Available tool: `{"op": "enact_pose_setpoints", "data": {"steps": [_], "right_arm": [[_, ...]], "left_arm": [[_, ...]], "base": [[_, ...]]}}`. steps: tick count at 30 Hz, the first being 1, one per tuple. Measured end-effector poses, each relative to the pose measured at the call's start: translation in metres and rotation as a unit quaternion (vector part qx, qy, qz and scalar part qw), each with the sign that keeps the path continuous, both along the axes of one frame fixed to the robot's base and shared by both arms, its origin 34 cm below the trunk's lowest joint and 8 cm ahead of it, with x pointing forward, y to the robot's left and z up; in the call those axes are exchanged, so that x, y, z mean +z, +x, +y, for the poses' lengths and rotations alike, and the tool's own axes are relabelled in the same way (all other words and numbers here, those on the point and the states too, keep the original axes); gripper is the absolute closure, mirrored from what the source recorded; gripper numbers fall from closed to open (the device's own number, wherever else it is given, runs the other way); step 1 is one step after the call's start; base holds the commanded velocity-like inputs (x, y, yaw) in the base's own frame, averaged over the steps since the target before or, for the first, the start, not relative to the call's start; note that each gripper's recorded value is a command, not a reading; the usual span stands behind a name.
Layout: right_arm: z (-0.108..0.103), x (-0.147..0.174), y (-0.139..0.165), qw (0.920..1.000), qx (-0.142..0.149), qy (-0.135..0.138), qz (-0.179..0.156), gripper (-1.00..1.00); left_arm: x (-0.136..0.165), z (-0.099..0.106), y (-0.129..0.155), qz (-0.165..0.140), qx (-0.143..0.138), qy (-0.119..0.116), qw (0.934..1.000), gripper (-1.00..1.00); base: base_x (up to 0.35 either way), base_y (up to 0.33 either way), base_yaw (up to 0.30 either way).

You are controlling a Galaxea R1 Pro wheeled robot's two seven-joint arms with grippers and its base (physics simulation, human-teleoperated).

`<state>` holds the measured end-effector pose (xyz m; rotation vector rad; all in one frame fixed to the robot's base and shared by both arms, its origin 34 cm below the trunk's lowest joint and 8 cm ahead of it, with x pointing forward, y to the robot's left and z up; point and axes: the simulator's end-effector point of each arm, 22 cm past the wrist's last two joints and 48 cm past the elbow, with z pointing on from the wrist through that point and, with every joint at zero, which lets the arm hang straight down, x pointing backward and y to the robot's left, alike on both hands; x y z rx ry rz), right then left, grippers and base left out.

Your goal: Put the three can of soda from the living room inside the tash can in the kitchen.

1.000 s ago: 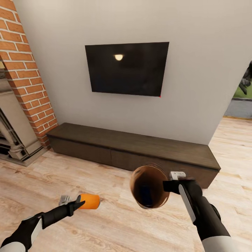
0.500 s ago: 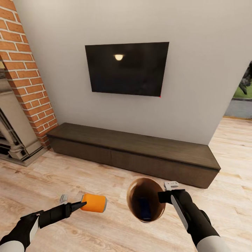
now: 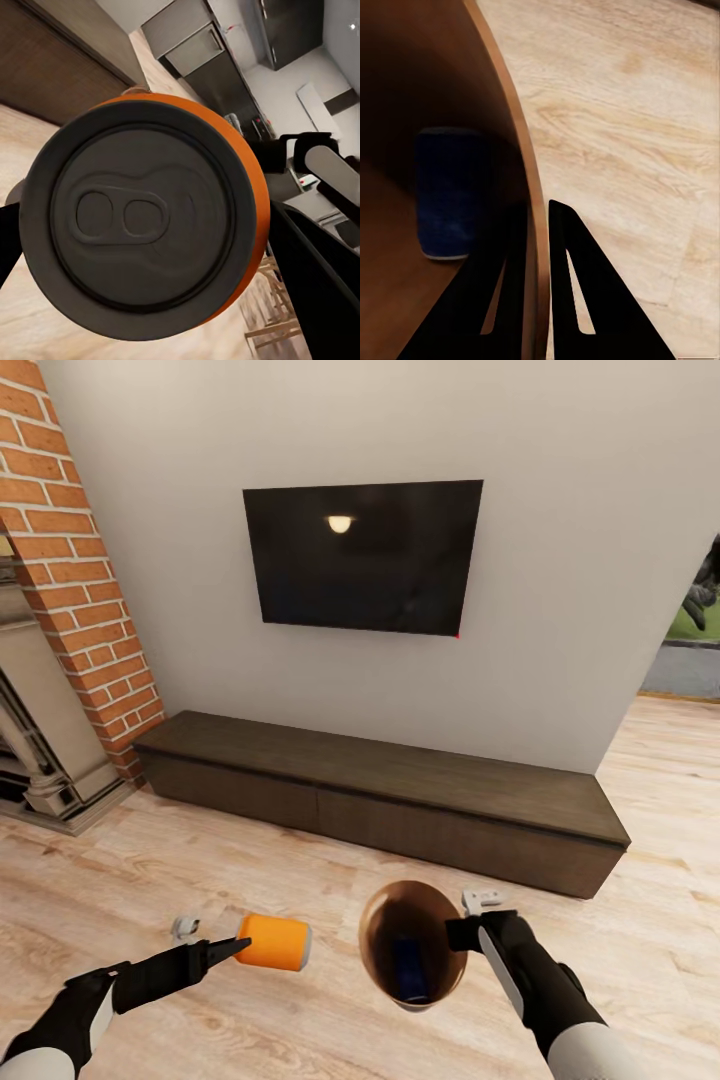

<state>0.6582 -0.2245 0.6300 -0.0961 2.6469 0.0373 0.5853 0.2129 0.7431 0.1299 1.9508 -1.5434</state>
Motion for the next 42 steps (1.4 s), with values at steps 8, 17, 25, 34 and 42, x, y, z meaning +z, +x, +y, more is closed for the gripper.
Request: {"op": "enact_pose_setpoints", "data": {"steps": [8, 17, 25, 34, 42], "right_arm": [[0.017, -0.01, -0.007, 0.9998, 0.002, 0.013, 0.016, 1.0], [0.012, -0.028, -0.001, 0.9998, 0.002, 0.002, 0.02, 1.0], [0.009, -0.039, -0.008, 0.9992, 0.001, 0.0, 0.039, 1.0], [0.009, -0.042, -0.01, 0.9991, 0.0, -0.001, 0.043, 1.0], [0.009, -0.042, -0.01, 0.999, 0.0, -0.001, 0.045, 1.0]], "left_arm": [[0.0, -0.004, 0.0, 0.001, -0.001, -0.004, 1.0, 1.0], [0.001, -0.017, -0.001, 0.0, -0.005, -0.014, 0.9999, 1.0], [0.002, -0.027, -0.001, 0.0, -0.008, -0.022, 0.9997, 1.0], [0.005, -0.052, -0.003, 0.0, -0.017, -0.042, 0.999, 1.0], [0.005, -0.076, -0.009, 0.003, -0.04, -0.05, 0.998, 1.0]], "base": [[0.0, 0.0, 0.0], [0.0, 0.0, 0.0], [0.0, 0.0, 0.0], [0.0, 0.0, 0.0], [0.0, 0.0, 0.0]]}}
